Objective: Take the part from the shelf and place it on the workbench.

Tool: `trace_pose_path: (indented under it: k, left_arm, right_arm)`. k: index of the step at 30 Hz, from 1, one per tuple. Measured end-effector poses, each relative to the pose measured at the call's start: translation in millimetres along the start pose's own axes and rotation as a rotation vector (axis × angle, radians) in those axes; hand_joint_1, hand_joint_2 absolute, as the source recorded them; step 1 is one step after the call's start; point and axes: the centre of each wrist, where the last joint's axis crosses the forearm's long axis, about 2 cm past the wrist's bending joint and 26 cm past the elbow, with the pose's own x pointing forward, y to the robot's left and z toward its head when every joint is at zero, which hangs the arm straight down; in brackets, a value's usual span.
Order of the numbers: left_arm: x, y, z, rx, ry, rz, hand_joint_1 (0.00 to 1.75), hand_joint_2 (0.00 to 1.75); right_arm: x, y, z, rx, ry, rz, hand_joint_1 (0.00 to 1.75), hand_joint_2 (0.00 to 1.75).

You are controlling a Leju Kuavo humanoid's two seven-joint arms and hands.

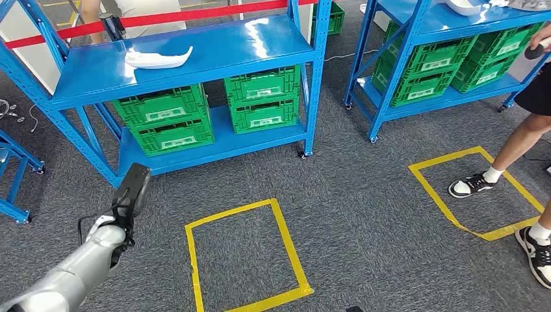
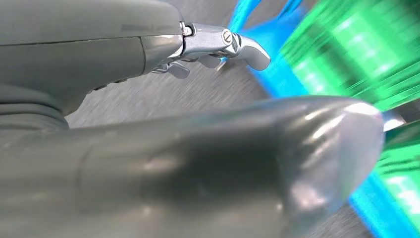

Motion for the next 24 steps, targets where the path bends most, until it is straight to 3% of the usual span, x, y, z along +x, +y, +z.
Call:
trace_pose_path:
  k: [2, 9, 16, 20, 24]
  left_arm:
    - [12, 9, -6, 0.017, -0.033, -0.026, 0.00, 0.00]
    - [97, 72, -35, 0.152, -0.237, -0.202, 0.00, 0.00]
    - [177, 123, -42, 0.306, -0.420, -0.361, 0.00, 0.00]
    - [209, 140, -39, 0.398, -0.504, -0.459, 0.00, 0.00]
    - [226, 148, -37, 0.445, -0.550, -0.519, 0.00, 0.00]
  right_arm:
    - [0, 1, 0, 0.002, 0.001, -0.003, 0.00, 0.00]
    - [3, 7, -2, 0.013, 0.014, -0.019, 0.00, 0.00]
    - [6, 11, -2, 0.020, 0.020, -0.046, 0.00, 0.00]
    - [6, 13, -3, 0.023, 0.020, -0.070, 0.00, 0.00]
    - [6, 15, -3, 0.028, 0.021, -0.093, 0.00, 0.00]
